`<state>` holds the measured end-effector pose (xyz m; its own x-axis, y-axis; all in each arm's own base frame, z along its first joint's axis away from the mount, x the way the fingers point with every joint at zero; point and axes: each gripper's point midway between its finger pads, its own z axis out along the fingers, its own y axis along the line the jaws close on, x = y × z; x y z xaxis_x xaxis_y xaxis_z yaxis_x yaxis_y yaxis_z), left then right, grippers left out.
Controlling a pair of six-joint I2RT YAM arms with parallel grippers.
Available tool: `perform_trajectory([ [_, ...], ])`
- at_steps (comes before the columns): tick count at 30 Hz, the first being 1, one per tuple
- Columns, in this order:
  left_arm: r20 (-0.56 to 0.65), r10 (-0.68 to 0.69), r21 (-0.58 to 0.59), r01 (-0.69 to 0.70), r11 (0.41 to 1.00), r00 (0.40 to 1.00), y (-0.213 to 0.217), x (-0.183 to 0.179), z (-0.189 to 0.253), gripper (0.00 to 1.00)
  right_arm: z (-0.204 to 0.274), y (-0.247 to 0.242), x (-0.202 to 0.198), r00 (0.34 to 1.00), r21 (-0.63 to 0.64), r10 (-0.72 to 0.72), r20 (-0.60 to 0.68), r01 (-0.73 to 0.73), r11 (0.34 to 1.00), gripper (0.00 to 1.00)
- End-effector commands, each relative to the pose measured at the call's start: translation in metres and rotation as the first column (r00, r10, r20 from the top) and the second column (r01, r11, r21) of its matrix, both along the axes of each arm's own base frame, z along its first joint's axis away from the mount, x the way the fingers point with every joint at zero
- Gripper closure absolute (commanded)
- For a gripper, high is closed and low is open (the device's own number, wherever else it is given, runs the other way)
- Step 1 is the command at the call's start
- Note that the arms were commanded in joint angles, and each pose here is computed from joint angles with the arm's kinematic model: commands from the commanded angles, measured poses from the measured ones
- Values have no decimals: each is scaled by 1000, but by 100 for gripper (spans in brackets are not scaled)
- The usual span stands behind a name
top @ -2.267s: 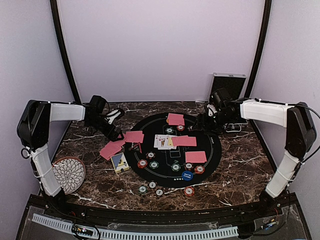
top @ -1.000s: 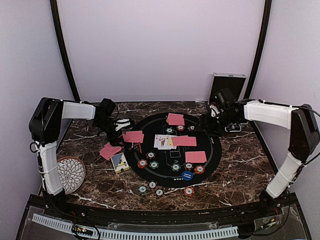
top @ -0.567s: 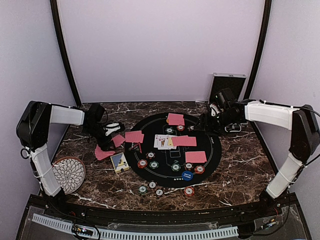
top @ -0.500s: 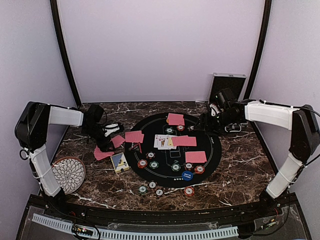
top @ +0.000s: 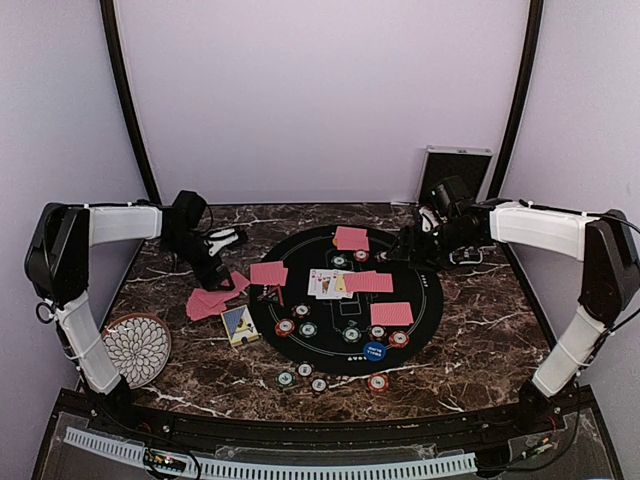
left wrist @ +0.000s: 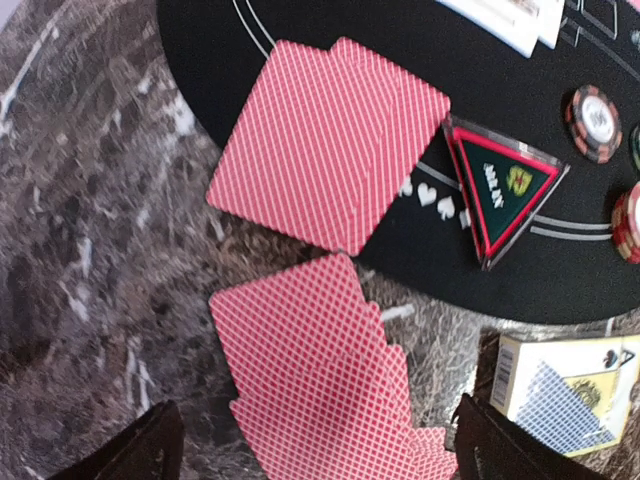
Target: Distribute texas hold em gaming equipment
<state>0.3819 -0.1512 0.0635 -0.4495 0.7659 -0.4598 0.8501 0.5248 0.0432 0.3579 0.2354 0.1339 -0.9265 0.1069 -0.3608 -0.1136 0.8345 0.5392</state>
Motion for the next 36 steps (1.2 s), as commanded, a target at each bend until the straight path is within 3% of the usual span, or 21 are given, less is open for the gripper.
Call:
perform_trajectory([
  [1,39,-30,-119,34,992,999,-23,11,51,2,16,1,2,999,39,-7,40,5,999,29],
  [3,68,-20,-122,28,992,998,-27,27,53,3,16,1,2,999,41,-8,38,7,999,31],
  [10,139,99,-23,-96,995,985,-19,92,21,30,13,-1,-3,999,43,-13,31,12,999,36],
  [25,138,128,59,-137,989,982,-11,98,-20,28,13,-1,-7,999,52,-7,32,5,999,39],
  [36,45,86,105,-91,990,995,-8,63,-47,26,15,0,-7,999,60,-4,33,2,998,40],
])
